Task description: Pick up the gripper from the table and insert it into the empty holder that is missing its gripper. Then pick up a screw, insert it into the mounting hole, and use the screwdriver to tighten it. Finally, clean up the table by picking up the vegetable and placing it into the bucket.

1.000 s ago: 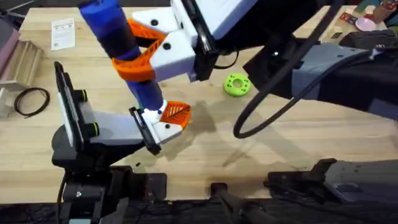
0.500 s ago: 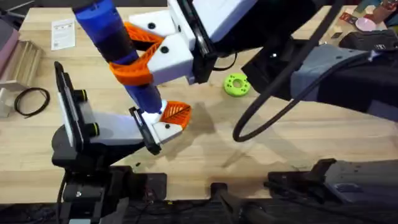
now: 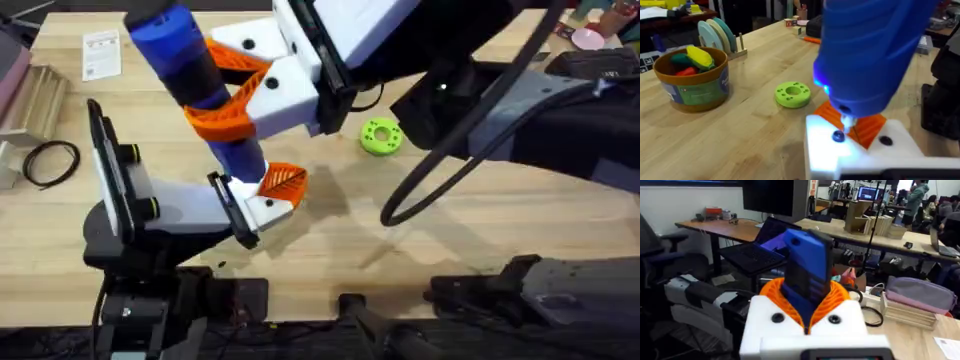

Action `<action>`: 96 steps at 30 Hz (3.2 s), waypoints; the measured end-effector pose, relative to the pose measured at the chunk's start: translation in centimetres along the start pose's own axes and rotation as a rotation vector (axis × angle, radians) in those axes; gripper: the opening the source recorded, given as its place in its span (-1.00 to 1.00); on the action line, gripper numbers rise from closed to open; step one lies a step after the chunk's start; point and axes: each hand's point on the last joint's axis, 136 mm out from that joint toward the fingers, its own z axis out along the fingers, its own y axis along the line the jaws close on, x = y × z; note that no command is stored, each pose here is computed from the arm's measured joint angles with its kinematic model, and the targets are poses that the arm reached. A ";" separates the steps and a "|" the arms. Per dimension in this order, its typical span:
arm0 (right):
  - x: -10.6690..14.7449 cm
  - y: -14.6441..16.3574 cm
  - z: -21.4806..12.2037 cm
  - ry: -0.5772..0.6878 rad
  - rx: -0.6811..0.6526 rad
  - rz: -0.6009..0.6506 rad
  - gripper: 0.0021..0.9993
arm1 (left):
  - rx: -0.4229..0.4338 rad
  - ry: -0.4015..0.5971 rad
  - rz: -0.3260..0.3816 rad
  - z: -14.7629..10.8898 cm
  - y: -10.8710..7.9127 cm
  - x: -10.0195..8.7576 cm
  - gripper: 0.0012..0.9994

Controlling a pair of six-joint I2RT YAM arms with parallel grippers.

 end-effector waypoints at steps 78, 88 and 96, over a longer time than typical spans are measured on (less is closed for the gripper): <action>1.8 -10.7 -9.9 0.172 0.514 0.392 -0.96 | -0.005 0.000 -0.002 0.0 0.1 0.0 -0.99; 4.1 -10.3 -26.4 0.613 1.104 0.426 -0.96 | -0.005 -0.001 -0.002 0.0 0.1 0.0 -0.99; 11.6 -5.1 -35.1 1.213 1.014 0.395 -0.96 | -0.005 -0.001 -0.002 0.0 0.1 0.0 -0.99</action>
